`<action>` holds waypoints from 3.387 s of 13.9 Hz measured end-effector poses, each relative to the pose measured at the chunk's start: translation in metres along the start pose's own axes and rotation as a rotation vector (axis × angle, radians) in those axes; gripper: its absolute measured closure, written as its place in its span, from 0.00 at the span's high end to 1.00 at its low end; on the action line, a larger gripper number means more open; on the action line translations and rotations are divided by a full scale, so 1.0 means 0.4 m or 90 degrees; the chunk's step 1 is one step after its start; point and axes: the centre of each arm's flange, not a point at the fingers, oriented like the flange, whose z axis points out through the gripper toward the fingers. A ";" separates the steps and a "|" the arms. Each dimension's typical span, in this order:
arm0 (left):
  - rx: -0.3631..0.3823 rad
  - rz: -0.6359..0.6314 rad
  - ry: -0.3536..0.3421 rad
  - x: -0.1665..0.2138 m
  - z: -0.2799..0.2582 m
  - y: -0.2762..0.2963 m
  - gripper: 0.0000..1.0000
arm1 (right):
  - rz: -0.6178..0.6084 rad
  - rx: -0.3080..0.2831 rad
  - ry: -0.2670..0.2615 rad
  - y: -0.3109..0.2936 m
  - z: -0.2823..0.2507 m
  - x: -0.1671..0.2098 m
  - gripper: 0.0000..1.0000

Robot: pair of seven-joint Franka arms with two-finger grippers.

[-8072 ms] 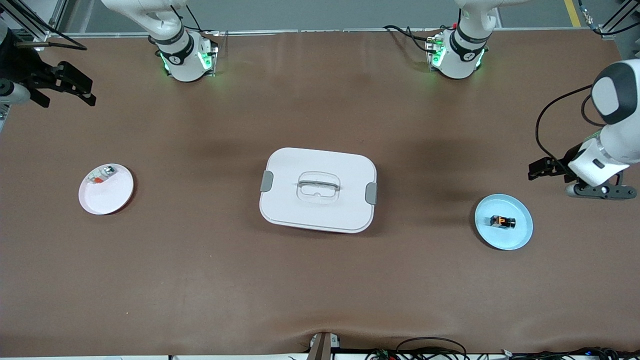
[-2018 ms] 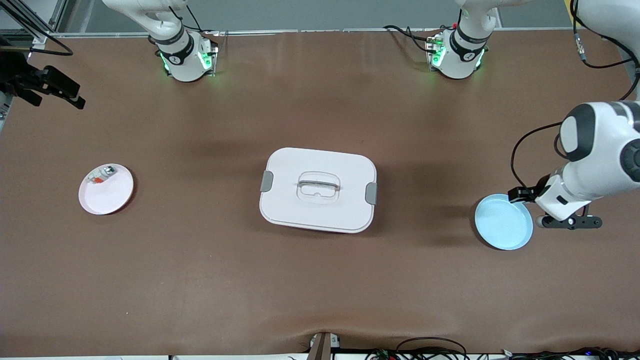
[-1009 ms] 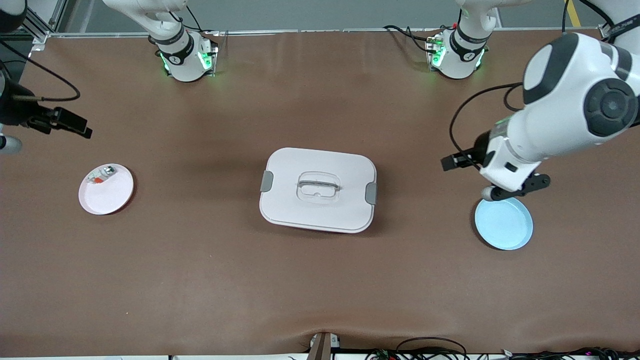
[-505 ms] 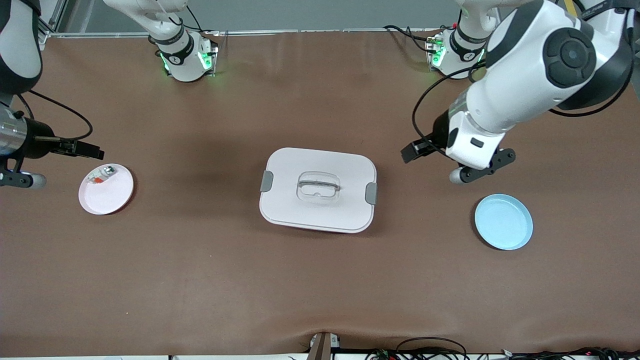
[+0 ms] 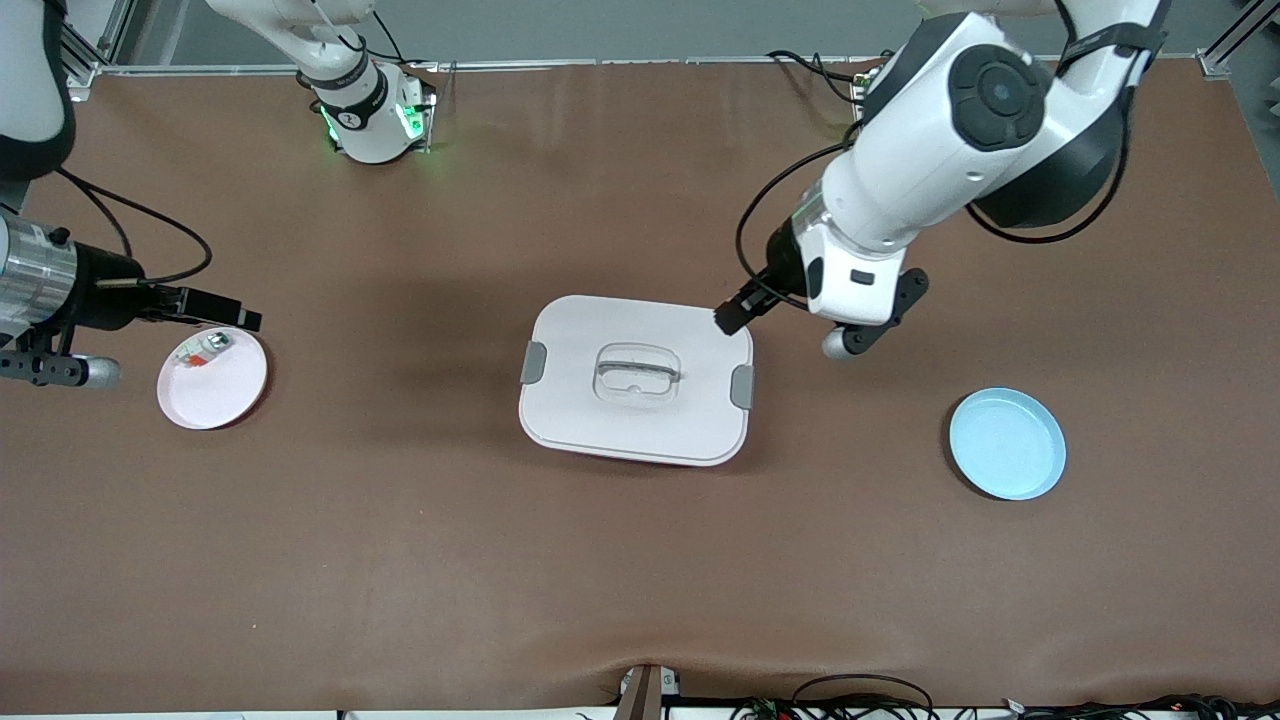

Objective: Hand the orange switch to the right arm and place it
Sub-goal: 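Carry the switch over the white box while the right gripper approaches, then close the right gripper on the switch held by the left gripper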

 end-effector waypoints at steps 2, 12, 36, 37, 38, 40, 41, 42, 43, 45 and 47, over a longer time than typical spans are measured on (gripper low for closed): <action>-0.017 -0.031 -0.020 -0.024 0.047 0.025 0.72 | 0.020 0.057 0.004 -0.045 -0.026 -0.025 1.00; -0.114 -0.177 -0.081 -0.196 0.236 0.126 0.72 | 0.079 0.203 0.143 -0.266 0.087 -0.244 1.00; -0.146 -0.271 -0.099 -0.212 0.238 0.145 0.72 | -0.071 0.317 0.245 -0.558 0.440 -0.229 1.00; -0.146 -0.271 -0.099 -0.211 0.238 0.145 0.72 | -0.079 0.329 0.242 -0.558 0.455 -0.225 1.00; -0.146 -0.271 -0.099 -0.211 0.237 0.145 0.72 | -0.088 0.342 0.240 -0.560 0.468 -0.223 1.00; -0.147 -0.274 -0.099 -0.208 0.236 0.146 0.72 | -0.105 0.356 0.241 -0.564 0.484 -0.222 1.00; -0.147 -0.275 -0.098 -0.206 0.235 0.146 0.72 | -0.111 0.357 0.242 -0.565 0.486 -0.223 1.00; -0.148 -0.276 -0.098 -0.204 0.234 0.146 0.72 | -0.120 0.357 0.243 -0.567 0.487 -0.224 1.00; -0.148 -0.277 -0.098 -0.203 0.234 0.146 0.72 | -0.130 0.355 0.246 -0.567 0.489 -0.224 1.00; -0.148 -0.282 -0.098 -0.199 0.233 0.146 0.72 | -0.150 0.349 0.250 -0.565 0.498 -0.220 1.00; -0.148 -0.288 -0.098 -0.193 0.232 0.146 0.72 | -0.160 0.343 0.250 -0.561 0.511 -0.214 1.00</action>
